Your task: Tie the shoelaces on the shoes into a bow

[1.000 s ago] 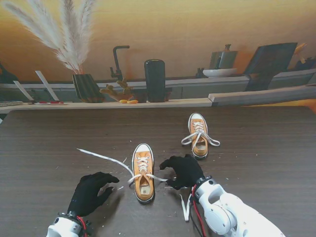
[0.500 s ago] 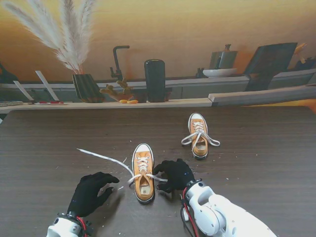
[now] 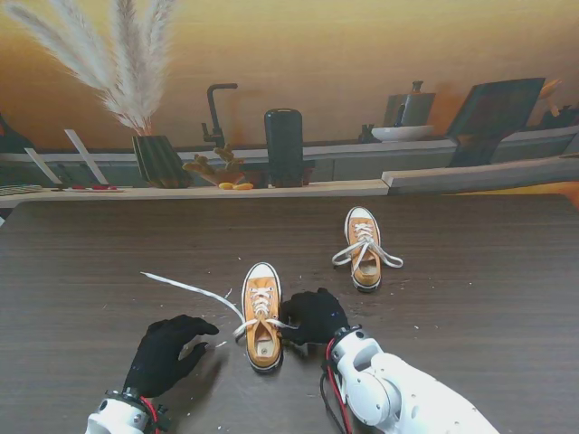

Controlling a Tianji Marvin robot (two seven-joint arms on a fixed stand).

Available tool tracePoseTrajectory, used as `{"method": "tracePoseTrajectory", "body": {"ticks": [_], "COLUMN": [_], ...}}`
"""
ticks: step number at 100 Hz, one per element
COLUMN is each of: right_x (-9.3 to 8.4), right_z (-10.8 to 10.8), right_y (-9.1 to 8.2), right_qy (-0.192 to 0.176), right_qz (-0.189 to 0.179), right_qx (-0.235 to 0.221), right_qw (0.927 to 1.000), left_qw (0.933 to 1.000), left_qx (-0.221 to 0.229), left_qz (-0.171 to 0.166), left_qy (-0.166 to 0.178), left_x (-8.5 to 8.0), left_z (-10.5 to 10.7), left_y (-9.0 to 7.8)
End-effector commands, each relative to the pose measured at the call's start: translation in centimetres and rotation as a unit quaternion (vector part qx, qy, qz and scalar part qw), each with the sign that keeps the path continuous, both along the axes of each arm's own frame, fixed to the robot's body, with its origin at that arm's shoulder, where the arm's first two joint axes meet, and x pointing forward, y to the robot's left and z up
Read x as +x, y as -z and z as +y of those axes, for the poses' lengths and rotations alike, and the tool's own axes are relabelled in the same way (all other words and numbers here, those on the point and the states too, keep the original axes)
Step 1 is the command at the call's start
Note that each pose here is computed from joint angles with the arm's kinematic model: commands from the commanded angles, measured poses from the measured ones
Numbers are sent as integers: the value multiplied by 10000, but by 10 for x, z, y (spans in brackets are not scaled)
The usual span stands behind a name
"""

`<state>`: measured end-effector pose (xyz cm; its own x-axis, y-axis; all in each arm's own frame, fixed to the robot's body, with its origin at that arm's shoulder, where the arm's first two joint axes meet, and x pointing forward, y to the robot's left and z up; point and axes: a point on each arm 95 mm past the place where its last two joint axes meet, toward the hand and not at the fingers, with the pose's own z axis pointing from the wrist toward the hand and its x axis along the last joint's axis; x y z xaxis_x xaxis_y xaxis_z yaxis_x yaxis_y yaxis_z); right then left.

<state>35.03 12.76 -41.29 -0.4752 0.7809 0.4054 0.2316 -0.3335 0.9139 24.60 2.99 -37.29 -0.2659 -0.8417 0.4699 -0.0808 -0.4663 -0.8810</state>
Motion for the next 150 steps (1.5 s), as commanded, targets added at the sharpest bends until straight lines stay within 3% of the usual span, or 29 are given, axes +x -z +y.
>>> {"method": "tracePoseTrajectory", "body": {"ticks": [1,27,39,57,75,94,109,128,150], "right_x": [-5,-12,-14,-14,-13,-12,-14,-16,-19], "right_z": [-2,-11,-15,-19,-20,-18,-17,-24,-40], "right_y": [10,-10,-19,-27,-30,-30,-32,-36,-50], "right_qy": [27,240,311,271,255,223,191,147,-8], "right_qz": [118,84,446,1268,1851,2278,2510,2475,2308], "right_qx": [52,496,954,1644,2267,2795,3011,2926,2602], "right_qw": [9999,9984,9939,9778,9559,9325,9198,9235,9376], "left_qw": [10000,10000,10000,9999,9999,9999,9999,9999,9999], "left_qx": [-17,-36,-45,-50,-68,-107,-148,-122,-108], "left_qz": [42,48,52,55,56,31,24,4,6], "left_qy": [40,40,56,87,94,76,83,69,100], "left_x": [-1,-1,-1,-1,-1,-2,-2,-2,-2], "left_z": [-2,-3,-3,-4,-4,-4,-3,-3,-4], "left_y": [0,-1,-1,0,0,-1,-1,-1,-1]}}
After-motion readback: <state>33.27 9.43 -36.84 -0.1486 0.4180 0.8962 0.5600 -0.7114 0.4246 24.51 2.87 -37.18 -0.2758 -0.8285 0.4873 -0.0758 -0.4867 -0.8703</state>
